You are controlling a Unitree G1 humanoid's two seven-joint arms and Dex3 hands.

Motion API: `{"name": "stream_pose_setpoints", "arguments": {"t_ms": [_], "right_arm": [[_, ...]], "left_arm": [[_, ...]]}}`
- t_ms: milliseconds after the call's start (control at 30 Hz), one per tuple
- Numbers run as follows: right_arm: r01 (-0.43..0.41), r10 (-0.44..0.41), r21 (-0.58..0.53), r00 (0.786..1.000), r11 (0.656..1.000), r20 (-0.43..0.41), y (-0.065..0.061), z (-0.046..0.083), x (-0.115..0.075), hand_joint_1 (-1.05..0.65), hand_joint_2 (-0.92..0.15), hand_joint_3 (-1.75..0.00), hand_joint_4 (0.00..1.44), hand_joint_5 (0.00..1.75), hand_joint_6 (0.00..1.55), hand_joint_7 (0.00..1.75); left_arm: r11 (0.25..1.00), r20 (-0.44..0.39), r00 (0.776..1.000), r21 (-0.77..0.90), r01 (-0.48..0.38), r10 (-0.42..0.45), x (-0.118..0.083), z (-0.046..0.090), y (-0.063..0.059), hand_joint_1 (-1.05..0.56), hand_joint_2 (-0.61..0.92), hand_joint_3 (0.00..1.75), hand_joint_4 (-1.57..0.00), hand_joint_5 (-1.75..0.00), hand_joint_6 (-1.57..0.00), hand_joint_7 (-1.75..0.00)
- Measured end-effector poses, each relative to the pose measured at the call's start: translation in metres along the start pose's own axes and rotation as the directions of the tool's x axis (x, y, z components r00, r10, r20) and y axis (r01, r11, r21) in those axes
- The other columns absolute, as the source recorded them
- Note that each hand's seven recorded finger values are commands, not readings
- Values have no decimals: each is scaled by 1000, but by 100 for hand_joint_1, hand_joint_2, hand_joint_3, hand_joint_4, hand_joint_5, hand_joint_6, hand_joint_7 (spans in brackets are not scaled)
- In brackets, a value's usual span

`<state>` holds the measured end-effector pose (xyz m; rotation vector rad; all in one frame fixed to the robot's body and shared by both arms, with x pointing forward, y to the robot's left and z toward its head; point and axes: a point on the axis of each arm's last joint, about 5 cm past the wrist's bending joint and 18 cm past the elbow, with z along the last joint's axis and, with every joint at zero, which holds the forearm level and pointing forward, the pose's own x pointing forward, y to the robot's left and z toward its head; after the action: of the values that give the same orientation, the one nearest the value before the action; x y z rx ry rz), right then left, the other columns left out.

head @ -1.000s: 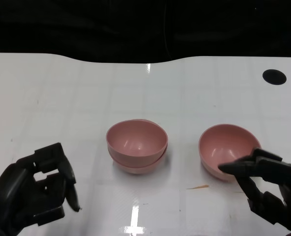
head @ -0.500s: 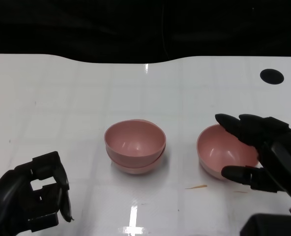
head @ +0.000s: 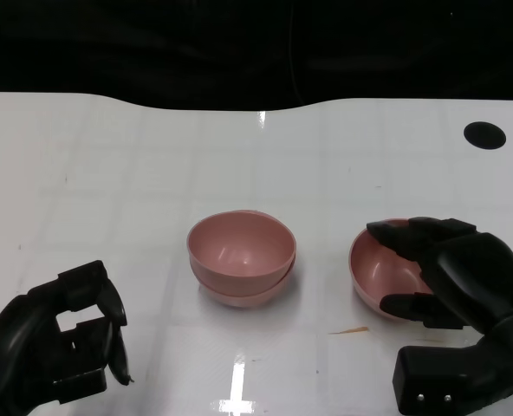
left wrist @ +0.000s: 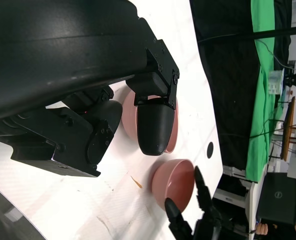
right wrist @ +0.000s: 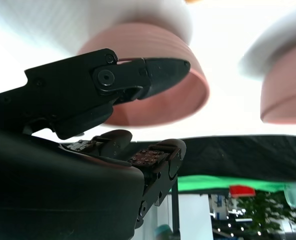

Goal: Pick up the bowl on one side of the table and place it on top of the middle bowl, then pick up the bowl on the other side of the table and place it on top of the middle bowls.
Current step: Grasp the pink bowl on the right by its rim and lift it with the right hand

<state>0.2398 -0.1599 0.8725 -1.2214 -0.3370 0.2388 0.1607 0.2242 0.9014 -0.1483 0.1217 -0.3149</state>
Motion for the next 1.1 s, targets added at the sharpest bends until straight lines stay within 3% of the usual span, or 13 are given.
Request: {"name": "stream_pose_setpoints", "arguments": {"t_ms": [500,667,900,1100], "right_arm": [[43,-44,40,999,998,17,13,3,-5,-80,-92,-28,49,1,45,1],[2,-3,29,999,1000,33,16,4,-15,-80,-92,-30,49,1,46,1],[19,-19,1,997,1000,71,3,8,-19,-79,-92,-29,50,1,47,1],[12,-13,7,997,1000,74,3,13,-25,-79,-92,-28,51,1,48,1]], "left_arm": [[999,22,1000,-33,-12,13,3,-2,0,18,74,132,-82,-175,-65,-175],[999,19,1000,-33,-12,13,3,-2,0,19,73,134,-82,-175,-65,-175],[999,12,1000,-37,-11,12,4,-2,-1,21,73,135,-82,-175,-66,-175],[1000,6,1000,-21,-15,15,4,-2,-1,21,73,134,-81,-175,-65,-175]]}}
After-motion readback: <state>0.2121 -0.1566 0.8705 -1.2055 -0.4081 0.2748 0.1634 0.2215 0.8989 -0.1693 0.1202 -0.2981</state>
